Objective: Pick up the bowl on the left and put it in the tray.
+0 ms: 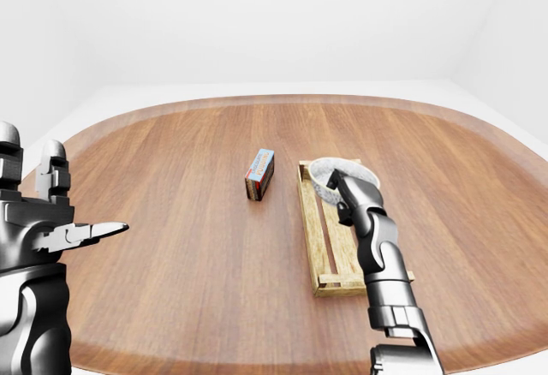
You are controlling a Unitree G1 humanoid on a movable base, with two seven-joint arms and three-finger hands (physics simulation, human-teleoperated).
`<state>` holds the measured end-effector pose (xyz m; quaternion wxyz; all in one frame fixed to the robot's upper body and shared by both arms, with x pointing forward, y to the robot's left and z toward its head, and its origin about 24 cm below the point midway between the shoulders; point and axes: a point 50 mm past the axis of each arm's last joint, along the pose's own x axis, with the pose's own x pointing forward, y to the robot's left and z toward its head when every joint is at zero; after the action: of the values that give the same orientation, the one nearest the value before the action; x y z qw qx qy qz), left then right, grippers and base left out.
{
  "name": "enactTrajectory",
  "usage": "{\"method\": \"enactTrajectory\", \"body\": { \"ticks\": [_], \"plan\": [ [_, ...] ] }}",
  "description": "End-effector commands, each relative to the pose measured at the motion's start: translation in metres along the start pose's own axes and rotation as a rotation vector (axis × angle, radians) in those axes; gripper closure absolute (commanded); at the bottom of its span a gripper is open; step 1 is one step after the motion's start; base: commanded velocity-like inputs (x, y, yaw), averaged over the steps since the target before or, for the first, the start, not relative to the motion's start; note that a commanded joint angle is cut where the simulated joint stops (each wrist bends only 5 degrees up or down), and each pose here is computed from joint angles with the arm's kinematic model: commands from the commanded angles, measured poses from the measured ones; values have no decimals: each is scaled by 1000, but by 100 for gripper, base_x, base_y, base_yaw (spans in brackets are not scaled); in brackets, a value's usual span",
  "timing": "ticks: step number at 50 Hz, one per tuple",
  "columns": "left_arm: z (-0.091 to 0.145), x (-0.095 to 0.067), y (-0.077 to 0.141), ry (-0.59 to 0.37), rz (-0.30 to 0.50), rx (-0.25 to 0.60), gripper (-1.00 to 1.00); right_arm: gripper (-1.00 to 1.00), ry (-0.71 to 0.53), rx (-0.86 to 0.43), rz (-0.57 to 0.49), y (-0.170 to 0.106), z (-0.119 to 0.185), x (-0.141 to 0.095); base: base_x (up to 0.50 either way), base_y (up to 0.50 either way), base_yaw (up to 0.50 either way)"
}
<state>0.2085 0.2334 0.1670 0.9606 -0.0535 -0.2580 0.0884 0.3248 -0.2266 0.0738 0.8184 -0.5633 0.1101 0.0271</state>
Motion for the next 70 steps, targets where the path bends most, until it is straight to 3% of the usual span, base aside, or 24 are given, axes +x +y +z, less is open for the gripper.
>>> {"method": "enactTrajectory", "body": {
  "ticks": [1, 12, 20, 60, 62, 70],
  "plan": [
    [-1, 0, 0, 3, 0, -1, -100, 100, 32, -5, -13, 2, -8, 2, 0, 0, 0],
    [-2, 0, 0, 8, -2, 0, -100, 100, 55, 14, 4, 12, -14, 4, 0, 0, 0],
    [-1, -1, 0, 6, -3, 1, -100, 100, 124, 96, 46, 38, -28, 8, 0, 0, 0],
    [-1, -1, -1, 5, -1, -3, -100, 100, 155, 137, 111, 60, -31, 8, 0, 0, 0],
    [-1, -1, 0, 3, 0, -3, -100, -100, 160, 156, 148, 66, -32, 7, 0, 0, 0],
    [0, -1, -1, -1, -2, -3, -100, -100, 153, 170, 159, 70, -31, 3, 0, 0, 0]
  ]
}}
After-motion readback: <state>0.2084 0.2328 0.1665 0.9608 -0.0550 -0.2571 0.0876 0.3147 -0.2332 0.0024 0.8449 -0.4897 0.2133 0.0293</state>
